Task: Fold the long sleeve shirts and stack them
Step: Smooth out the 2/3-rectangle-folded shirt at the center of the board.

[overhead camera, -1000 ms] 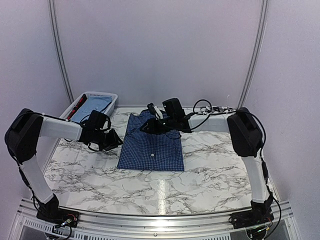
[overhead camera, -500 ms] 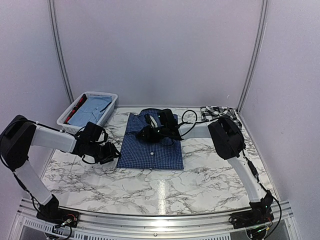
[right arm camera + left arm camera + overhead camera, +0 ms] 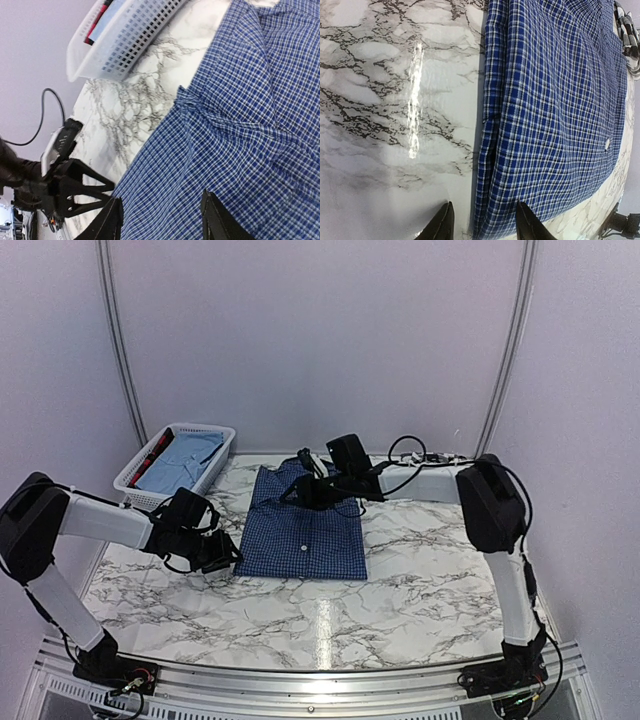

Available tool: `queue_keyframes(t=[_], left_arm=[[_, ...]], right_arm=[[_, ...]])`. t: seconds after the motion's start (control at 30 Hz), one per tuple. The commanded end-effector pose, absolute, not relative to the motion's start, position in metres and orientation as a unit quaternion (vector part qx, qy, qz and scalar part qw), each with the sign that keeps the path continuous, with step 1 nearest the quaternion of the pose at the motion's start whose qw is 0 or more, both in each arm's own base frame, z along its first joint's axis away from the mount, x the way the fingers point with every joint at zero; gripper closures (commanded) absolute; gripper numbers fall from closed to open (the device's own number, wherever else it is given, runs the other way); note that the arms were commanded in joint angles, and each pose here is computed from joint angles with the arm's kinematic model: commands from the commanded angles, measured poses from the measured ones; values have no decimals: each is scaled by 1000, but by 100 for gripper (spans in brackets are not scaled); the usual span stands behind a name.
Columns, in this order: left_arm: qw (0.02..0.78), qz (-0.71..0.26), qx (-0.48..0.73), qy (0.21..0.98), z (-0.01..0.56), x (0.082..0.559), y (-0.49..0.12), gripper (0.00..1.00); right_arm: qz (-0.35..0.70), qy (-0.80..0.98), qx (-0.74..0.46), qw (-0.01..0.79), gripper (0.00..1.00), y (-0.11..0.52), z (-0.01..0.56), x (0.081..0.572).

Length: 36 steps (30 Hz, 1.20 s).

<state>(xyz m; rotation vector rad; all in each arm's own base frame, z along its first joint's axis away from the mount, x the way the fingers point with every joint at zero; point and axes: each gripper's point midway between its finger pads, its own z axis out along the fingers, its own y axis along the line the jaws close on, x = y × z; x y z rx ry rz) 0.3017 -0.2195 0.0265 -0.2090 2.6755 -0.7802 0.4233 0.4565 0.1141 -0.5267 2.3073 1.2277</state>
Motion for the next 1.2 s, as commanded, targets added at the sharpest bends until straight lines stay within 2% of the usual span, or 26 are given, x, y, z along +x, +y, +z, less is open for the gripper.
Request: queue_keyframes(t=[0.0,0.17,0.3,0.43,0.67,0.87,1.17], left_arm=[[129,-240,-70,960,9,274,-205,58],[121,-242,-71,960,7,271,-205,59],[119,-245,-73,959,7,270,-206,60],[117,-246,-75,959,8,267,-205,60],[110,-245,-75,960,4,263,-204,61],[107,-249,-74,960,4,262,-205,62],[110,-250,-76,959,6,263,-205,63]], right_arm=[[436,846,-172,254,51,414,120,425],[434,851,-147,258,55,378,103,445],[420,864,-124,248,64,355,77,462],[411,872,-107,243,65,333,73,462],[382,886,-103,243,63,296,86,405],[371,903,-75,205,64,263,66,339],[405,899,-69,151,66,273,43,284]])
